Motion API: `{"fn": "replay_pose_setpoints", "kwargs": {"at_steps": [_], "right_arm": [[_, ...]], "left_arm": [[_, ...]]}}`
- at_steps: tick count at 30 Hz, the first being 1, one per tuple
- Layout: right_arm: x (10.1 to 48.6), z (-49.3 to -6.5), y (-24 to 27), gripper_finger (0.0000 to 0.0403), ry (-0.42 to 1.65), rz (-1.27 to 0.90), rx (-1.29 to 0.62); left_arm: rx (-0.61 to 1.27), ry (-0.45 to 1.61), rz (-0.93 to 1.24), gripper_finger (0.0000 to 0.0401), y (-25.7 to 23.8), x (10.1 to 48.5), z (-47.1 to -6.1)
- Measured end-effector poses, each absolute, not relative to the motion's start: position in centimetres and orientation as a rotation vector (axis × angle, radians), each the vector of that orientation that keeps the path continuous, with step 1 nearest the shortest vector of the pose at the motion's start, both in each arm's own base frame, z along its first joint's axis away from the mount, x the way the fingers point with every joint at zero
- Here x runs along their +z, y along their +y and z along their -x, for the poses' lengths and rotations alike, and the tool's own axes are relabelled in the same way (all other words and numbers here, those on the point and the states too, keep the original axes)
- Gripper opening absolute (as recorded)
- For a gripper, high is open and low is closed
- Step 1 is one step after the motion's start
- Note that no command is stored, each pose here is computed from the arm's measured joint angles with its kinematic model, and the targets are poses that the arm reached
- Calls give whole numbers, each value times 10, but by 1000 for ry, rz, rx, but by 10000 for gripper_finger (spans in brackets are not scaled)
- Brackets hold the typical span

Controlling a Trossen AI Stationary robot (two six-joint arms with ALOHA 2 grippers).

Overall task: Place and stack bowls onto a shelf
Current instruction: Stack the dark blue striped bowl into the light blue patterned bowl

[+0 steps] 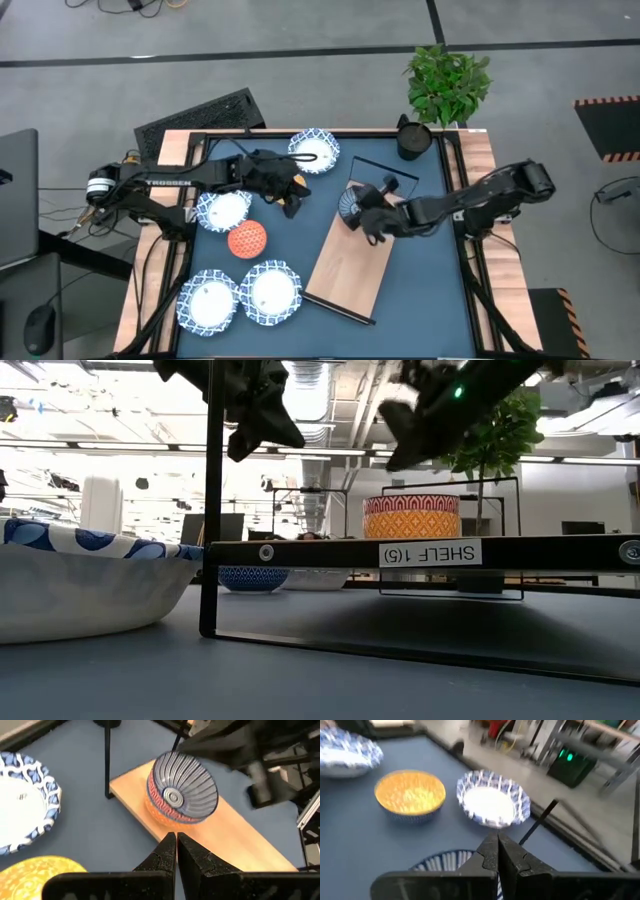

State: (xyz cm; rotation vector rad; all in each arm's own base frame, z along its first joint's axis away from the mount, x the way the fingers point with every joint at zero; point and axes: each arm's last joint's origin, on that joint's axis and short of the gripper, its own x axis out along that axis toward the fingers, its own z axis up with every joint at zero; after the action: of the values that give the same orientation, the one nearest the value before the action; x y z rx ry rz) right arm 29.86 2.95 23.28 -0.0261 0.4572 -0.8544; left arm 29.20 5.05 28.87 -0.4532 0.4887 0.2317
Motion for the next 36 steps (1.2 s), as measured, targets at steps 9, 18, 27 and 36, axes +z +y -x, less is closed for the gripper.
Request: {"fn": "replay_pose_setpoints", "kwargs": {"at_steps": [9, 18, 27, 36], "right_arm": [[228, -302, 15, 18, 494, -15, -839], [216, -305, 12, 18, 560, -42, -813], [221, -305, 13, 18, 540, -50, -801], [220, -304, 10, 18, 553, -54, -798]], "left_arm": [[216, 531, 439, 0, 42, 286, -291], [216, 534, 413, 0, 36, 286, -291], [216, 532, 412, 0, 36, 286, -292], [216, 532, 411, 0, 36, 286, -292]]}}
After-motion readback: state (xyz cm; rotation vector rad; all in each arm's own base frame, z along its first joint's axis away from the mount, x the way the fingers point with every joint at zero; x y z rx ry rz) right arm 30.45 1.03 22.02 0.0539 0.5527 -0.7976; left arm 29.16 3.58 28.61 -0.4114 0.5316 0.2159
